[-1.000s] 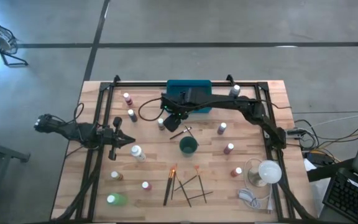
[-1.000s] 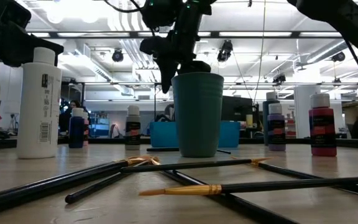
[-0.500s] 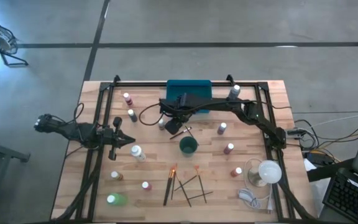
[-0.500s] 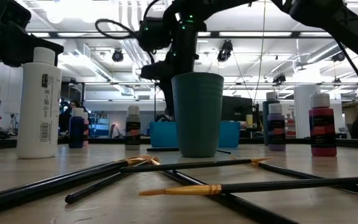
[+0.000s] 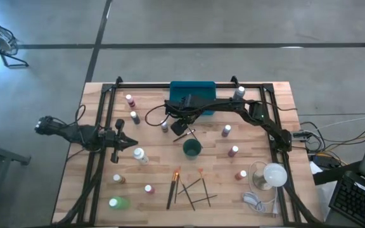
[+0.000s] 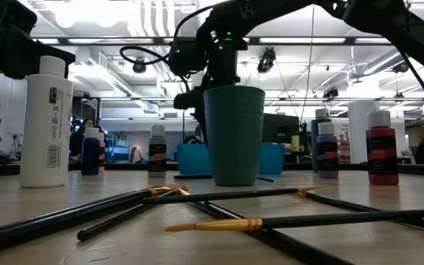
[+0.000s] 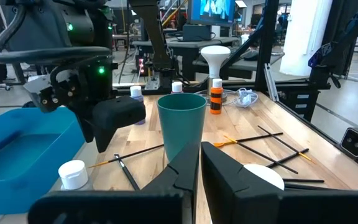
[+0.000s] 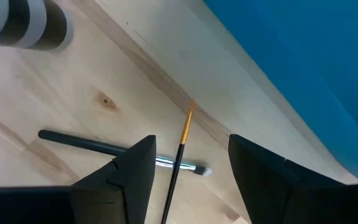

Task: Pick & Place Paint Supplies
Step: Put the yellow paint brush into the green cup

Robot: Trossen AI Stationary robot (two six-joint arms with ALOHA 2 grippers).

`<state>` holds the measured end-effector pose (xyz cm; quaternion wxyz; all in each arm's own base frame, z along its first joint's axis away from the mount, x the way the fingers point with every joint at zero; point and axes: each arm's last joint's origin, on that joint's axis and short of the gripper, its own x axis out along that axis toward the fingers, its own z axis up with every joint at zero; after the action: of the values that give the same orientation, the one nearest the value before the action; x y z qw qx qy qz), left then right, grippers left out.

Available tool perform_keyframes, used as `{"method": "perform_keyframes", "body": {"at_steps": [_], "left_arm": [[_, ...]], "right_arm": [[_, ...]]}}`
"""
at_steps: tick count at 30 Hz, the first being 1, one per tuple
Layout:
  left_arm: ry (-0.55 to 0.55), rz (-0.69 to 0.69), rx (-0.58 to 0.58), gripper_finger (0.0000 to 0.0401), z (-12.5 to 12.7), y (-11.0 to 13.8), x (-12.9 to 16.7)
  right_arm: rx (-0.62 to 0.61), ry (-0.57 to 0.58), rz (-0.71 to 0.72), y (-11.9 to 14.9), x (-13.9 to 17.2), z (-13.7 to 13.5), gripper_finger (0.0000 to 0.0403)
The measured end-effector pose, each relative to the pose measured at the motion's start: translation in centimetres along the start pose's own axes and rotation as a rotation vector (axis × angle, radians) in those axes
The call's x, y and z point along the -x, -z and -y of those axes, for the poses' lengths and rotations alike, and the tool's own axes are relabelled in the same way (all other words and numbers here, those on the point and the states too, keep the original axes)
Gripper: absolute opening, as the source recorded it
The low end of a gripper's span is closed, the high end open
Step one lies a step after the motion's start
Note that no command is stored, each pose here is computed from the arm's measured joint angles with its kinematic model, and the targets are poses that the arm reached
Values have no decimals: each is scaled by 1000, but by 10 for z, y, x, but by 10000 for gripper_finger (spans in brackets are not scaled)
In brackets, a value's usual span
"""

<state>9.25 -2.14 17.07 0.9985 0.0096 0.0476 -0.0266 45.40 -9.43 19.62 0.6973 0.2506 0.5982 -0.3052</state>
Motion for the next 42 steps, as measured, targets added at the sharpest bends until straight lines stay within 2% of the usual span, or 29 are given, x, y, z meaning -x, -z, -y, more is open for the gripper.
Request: {"method": "perform_keyframes", "body": {"at_steps": [15, 31, 42], "left_arm": [[0, 0, 0, 26, 0, 0, 0], [0, 0, 0, 26, 0, 0, 0], [0, 0, 0, 26, 0, 0, 0]], "right_arm": [[-51, -15, 21, -3, 0, 1, 176], [-55, -19, 28, -2, -5, 0, 210], [-75, -24, 23, -1, -4, -2, 194]]}}
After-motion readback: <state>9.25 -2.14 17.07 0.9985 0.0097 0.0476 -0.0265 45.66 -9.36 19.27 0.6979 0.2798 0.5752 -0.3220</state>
